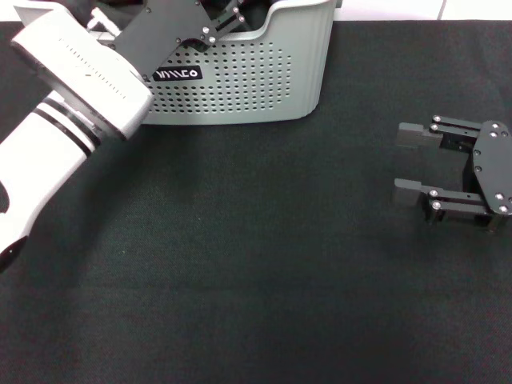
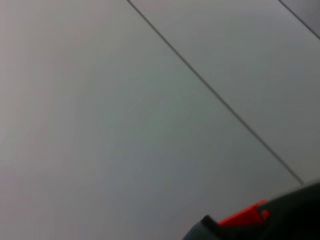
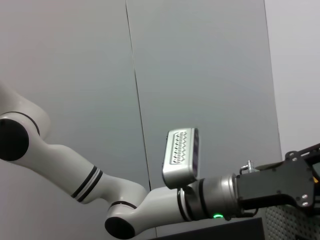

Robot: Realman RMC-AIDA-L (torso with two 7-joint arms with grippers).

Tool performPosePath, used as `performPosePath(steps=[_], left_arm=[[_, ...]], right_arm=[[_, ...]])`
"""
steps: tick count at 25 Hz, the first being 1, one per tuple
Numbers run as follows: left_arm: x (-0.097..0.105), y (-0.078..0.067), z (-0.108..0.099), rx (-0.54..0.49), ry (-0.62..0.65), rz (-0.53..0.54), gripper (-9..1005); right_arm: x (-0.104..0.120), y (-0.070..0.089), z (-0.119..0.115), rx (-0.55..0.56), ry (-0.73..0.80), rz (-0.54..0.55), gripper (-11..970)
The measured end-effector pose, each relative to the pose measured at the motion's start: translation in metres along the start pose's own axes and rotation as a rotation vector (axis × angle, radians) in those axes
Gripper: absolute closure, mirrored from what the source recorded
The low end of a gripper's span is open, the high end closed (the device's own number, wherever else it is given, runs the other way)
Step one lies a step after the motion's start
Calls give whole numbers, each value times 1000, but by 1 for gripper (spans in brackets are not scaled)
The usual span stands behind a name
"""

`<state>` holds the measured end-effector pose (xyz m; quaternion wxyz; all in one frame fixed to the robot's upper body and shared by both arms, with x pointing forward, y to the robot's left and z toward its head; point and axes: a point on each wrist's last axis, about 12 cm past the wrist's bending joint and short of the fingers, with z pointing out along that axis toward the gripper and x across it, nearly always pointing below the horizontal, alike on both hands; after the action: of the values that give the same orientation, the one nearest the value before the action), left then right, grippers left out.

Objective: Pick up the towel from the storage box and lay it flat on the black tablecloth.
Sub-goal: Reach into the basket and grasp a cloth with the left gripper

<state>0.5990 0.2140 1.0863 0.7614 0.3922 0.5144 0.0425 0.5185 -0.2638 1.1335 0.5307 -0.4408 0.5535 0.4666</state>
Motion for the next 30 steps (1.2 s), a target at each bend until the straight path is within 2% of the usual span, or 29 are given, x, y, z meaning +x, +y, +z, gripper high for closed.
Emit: performPosePath(steps=[11,22,26,30], left_arm=[[4,7,5,-68,56,101,117],[3,16,-19,-183,12,106,117],[5,20,-27,-226,26,146,116],[4,23,-28,-250,19,152,123]], right_arm=[[2,1,-1,-1,-2,10,310],[2,2,-2,-1,-1,11,314],[1,1,-1,-5,-1,6,316],[0,1,-1,-7,-1,5,317]])
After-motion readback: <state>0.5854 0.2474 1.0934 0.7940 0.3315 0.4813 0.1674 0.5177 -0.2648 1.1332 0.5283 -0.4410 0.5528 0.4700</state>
